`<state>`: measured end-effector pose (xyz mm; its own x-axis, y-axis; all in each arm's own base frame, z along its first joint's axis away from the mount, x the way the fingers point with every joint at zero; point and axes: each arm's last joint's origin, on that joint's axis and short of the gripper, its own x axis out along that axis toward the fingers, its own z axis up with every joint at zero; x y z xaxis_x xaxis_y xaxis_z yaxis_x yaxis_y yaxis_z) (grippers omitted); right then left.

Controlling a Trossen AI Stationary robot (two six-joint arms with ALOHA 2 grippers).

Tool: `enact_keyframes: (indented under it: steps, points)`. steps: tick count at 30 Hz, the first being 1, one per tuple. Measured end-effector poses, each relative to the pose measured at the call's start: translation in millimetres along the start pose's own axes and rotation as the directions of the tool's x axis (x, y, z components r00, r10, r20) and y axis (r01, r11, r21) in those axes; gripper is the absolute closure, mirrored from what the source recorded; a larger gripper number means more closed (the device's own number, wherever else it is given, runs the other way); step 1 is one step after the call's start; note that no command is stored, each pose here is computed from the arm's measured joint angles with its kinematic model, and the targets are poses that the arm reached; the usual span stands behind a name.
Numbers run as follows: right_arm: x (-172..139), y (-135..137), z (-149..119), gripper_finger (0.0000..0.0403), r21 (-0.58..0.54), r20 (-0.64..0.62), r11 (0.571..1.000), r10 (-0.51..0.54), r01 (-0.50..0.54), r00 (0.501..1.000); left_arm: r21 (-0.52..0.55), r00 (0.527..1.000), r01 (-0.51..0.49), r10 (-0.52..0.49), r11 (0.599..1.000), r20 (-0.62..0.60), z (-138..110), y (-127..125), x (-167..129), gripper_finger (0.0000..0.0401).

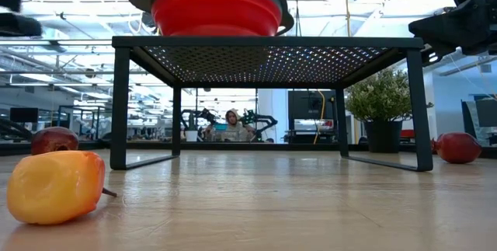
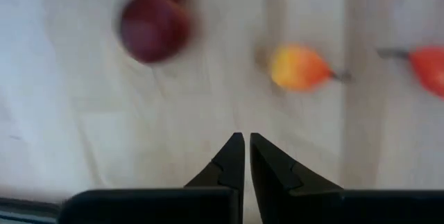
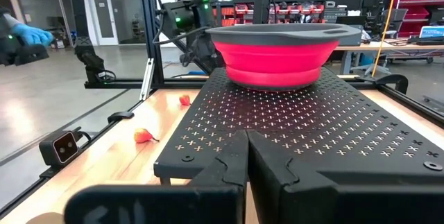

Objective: Pick & Place Fruit
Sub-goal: Put the red pomegranate into the red strainer bowl on the shelf

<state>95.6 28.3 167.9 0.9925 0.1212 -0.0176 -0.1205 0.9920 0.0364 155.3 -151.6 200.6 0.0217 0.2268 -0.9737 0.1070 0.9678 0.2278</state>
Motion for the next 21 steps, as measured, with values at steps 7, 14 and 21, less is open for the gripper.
enact_keyframes:
  steps: [7, 14, 21]
  points:
    - [0.0, 0.0, 0.0, 0.0403, 0.0, 0.0, 1.0, 0.0, 0.0, 1.0, 0.089, 0.982, -0.157, 0.146, 0.983, 0.119, 5.3, 6.3, 0.0, 0.0375]
    - [0.0, 0.0, 0.0, 0.0403, 0.0, 0.0, 1.0, 0.0, 0.0, 1.0, 0.109, 0.964, -0.22, 0.199, 0.969, 0.179, 7.8, 7.2, -0.6, 0.0375]
    - [0.0, 0.0, 0.0, 0.0403, 0.0, 0.0, 1.0, 0.0, 0.0, 1.0, 0.094, 0.948, -0.251, 0.225, 0.963, 0.226, 6.6, 7.8, 8.9, 0.0375]
